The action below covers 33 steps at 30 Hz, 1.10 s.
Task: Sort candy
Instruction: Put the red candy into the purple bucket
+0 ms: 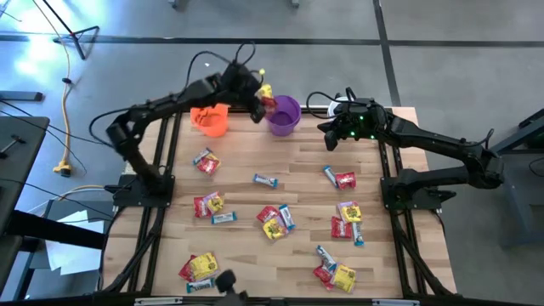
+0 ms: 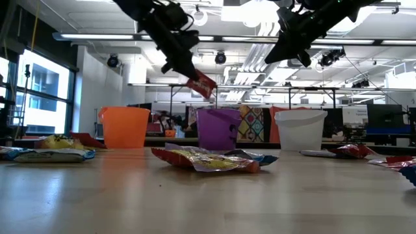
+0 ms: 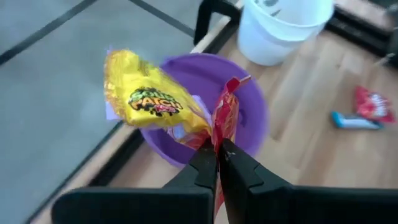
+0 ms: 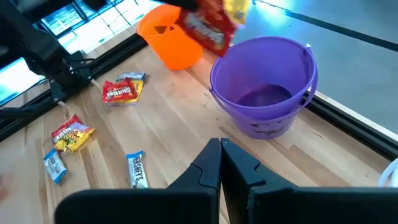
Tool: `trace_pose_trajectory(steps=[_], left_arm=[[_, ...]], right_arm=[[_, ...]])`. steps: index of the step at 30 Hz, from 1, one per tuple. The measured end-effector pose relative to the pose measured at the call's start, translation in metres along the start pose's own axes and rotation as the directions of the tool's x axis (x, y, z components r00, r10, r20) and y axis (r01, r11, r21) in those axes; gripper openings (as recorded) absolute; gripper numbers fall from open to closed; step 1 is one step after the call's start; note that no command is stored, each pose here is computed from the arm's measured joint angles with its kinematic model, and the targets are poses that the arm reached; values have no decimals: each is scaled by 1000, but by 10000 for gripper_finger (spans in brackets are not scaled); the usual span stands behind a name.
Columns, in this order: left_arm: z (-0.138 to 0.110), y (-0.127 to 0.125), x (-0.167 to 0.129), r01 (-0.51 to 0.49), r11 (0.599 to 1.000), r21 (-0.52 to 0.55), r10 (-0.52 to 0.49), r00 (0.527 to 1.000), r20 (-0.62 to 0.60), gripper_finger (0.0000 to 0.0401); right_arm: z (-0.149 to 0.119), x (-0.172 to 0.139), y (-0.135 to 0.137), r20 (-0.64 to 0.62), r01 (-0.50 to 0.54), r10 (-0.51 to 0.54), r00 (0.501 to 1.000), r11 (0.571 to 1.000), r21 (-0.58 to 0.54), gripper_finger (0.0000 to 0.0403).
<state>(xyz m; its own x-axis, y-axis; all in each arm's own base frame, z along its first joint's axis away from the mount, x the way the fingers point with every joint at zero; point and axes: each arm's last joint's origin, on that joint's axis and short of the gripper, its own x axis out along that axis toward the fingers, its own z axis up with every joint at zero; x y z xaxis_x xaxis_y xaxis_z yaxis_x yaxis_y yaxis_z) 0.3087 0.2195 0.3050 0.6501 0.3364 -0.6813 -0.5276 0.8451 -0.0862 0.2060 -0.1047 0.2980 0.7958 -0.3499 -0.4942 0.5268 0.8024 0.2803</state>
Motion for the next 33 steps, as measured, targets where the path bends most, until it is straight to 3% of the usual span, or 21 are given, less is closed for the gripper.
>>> trace_pose_trajectory(steps=[6,13,17,19,24,28,33], left_arm=[[10,2,14,39,998,48,-36,997,-61,0],[-2,-33,-36,288,957,39,-278,946,-170,0],[-30,-52,-48,403,915,-3,-393,892,-221,0],[-50,-57,-43,415,909,-40,-412,881,-231,0],[-116,-46,-1,346,916,-201,-391,881,-266,0],[-159,-39,28,309,899,-311,-393,883,-258,0],[-184,-36,45,267,893,-363,-373,890,-262,0]], right_arm=[[0,0,0,0,0,0,1000,1000,-10,0],[0,0,0,0,0,0,1000,1000,-9,0],[0,0,0,0,0,0,1000,1000,-10,0],[0,0,0,0,0,0,1000,1000,-10,0],[0,0,0,0,0,0,1000,1000,-10,0],[0,0,0,0,0,0,1000,1000,-17,0],[0,0,0,0,0,0,1000,1000,-18,0]])
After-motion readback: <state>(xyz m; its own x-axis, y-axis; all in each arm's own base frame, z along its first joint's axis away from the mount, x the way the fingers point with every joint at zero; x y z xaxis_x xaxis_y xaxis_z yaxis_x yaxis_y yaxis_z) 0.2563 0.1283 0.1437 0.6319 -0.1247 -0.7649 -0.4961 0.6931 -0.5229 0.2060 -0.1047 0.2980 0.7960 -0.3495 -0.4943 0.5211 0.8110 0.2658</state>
